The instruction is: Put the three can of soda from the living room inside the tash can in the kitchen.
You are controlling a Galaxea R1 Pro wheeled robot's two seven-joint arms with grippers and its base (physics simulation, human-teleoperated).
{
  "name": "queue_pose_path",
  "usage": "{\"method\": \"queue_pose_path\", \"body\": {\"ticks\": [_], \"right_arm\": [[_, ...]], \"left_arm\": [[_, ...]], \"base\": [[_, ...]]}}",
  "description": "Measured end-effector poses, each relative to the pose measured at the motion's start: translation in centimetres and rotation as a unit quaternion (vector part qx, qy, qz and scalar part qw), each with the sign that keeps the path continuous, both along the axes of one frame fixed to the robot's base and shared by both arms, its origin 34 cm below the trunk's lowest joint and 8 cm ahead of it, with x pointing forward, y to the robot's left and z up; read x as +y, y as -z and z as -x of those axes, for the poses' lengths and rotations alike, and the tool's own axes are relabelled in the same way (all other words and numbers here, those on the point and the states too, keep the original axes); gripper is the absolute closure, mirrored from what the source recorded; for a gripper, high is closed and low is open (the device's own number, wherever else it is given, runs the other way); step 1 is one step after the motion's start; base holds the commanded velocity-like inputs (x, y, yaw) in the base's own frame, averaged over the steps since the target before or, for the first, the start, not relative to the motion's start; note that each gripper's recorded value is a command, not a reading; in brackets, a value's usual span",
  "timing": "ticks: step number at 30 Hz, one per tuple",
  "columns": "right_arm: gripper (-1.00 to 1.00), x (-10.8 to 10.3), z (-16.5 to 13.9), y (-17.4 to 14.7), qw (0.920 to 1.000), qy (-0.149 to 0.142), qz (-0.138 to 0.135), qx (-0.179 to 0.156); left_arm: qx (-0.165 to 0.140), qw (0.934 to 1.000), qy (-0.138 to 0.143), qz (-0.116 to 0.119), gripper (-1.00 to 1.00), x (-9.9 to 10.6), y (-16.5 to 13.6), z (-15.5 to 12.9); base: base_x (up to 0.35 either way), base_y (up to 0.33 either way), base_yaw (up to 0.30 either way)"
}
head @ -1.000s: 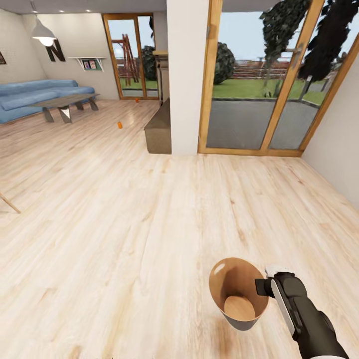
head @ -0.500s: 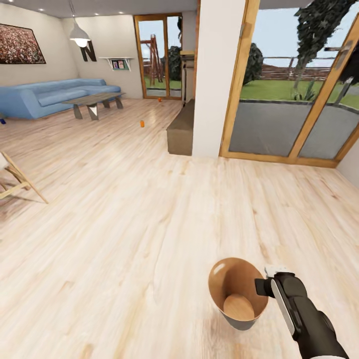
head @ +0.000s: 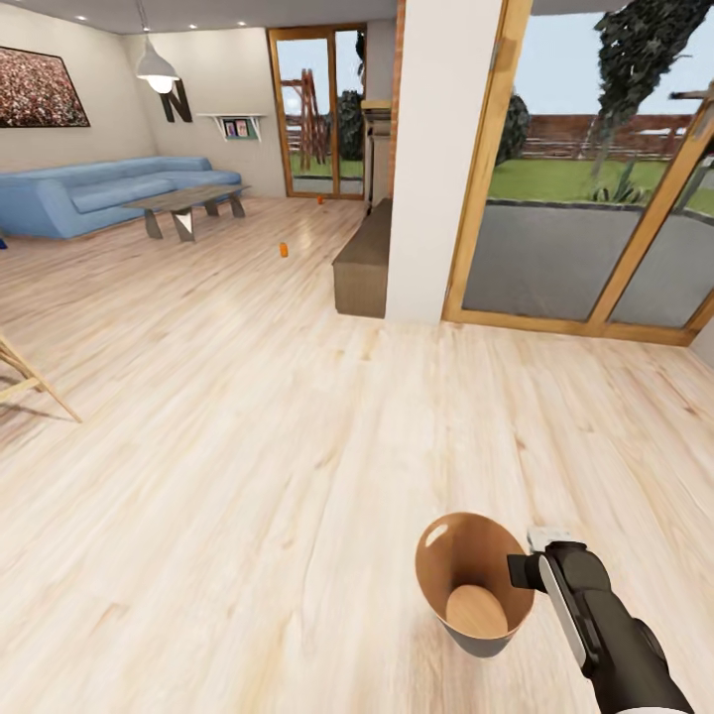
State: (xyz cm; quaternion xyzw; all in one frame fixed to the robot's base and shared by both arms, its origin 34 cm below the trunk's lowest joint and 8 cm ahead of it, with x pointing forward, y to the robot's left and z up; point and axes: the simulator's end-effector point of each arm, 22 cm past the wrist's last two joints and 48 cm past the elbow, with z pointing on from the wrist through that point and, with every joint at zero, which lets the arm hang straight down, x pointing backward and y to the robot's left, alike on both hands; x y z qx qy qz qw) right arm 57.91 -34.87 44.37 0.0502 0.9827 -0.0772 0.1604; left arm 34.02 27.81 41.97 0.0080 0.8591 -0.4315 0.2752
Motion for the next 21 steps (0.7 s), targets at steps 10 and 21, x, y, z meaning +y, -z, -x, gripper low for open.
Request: {"method": "queue_pose_path", "body": {"ticks": [10, 21], "right_arm": [[1.0, -0.11, 0.02, -0.01, 1.0, 0.0, 0.003, 0.0], [1.0, -0.01, -0.02, -0.01, 1.0, 0.0, 0.0, 0.0]], "left_arm": [[0.0, 1.0, 0.0, 0.0, -1.0, -0.01, -0.01, 0.03], [0.0, 1.0, 0.0, 0.0, -1.0, -0.01, -0.02, 0.0]], "base": [[0.347, 0.0, 0.049], [0.347, 0.0, 0.235]]}}
